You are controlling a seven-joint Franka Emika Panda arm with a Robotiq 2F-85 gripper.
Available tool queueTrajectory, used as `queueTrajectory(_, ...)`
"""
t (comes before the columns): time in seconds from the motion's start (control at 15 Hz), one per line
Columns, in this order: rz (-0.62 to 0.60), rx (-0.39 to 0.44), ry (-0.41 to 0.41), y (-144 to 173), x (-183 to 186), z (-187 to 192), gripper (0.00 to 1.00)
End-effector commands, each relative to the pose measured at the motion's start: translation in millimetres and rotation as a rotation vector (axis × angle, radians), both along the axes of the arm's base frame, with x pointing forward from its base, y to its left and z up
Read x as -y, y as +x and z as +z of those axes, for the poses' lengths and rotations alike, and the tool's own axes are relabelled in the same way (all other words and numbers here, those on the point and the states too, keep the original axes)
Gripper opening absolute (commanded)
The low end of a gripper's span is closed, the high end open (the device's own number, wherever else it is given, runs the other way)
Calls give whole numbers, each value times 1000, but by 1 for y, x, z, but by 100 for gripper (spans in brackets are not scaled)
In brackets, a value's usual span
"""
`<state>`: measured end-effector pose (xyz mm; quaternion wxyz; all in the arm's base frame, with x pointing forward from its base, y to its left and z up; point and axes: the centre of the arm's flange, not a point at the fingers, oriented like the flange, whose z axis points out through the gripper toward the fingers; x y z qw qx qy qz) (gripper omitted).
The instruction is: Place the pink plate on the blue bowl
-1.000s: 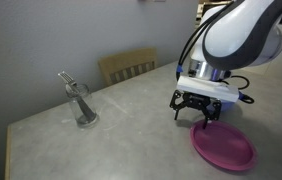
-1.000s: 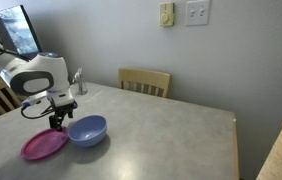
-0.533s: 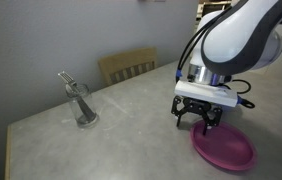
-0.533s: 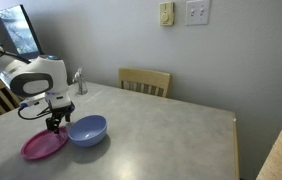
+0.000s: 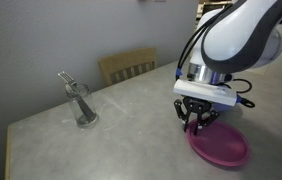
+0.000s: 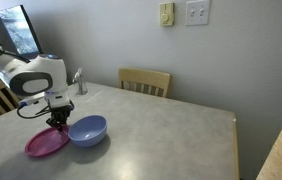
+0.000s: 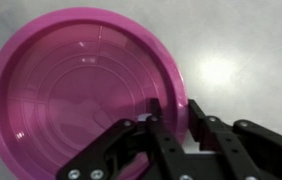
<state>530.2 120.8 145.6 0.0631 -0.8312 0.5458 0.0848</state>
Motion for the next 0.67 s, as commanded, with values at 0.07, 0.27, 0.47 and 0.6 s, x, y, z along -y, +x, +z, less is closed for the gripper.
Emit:
queueTrajectory(0.07, 0, -17, -16, 1, -3, -2, 0)
queueTrajectory(0.27, 21, -25, -39, 1, -8, 1, 3)
queueTrajectory(0.47, 53, -30, -74, 4, -16, 7, 3)
queueTrajectory(0.6, 80, -38, -102, 8, -22, 11, 3)
